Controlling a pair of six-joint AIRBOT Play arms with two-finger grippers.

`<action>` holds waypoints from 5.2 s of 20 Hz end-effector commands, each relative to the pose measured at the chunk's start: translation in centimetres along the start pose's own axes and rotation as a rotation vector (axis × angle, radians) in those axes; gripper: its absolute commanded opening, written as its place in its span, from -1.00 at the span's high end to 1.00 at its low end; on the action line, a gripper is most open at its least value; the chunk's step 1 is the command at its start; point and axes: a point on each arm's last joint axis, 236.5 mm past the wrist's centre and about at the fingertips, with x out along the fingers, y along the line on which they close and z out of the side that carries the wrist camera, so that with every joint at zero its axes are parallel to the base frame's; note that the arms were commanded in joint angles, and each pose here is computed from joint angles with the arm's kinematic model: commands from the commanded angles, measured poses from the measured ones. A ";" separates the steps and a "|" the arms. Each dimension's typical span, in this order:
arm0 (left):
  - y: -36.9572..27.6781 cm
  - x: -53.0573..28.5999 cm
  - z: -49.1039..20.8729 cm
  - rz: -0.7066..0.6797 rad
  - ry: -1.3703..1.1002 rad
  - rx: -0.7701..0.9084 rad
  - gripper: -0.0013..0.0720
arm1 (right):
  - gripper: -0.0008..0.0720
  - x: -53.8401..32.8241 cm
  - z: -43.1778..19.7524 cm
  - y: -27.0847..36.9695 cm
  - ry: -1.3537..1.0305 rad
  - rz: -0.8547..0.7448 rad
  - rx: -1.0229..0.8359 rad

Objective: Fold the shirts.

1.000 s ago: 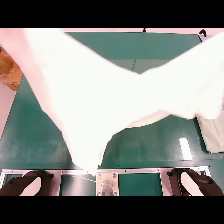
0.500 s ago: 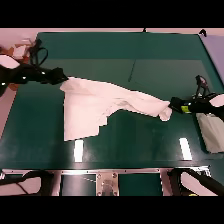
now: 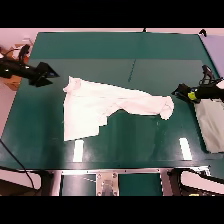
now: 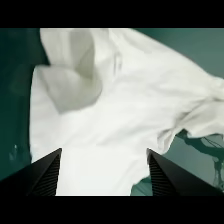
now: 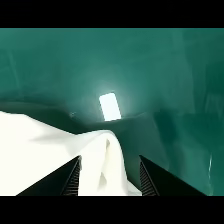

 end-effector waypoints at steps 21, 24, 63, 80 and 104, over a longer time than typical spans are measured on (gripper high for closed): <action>7.4 9.7 -25.1 -0.064 0.249 -0.417 -0.19 | -0.18 0.0 -9.5 5.9 0.227 0.236 -0.012; 7.4 10.0 -26.3 -0.070 0.271 -0.422 -0.18 | -0.18 0.7 -11.7 5.2 0.282 0.231 0.016; -43.8 -48.0 -22.9 -0.029 -1.591 1.160 0.90 | 0.94 -48.0 -6.6 30.4 -0.904 0.621 -0.716; -17.4 6.9 8.4 -0.309 -0.296 0.585 0.89 | 0.93 5.6 3.1 5.9 -0.073 0.292 0.185; 4.4 2.0 -23.3 0.046 0.210 -0.293 -0.65 | -0.03 0.5 -5.8 -5.1 0.049 0.378 0.371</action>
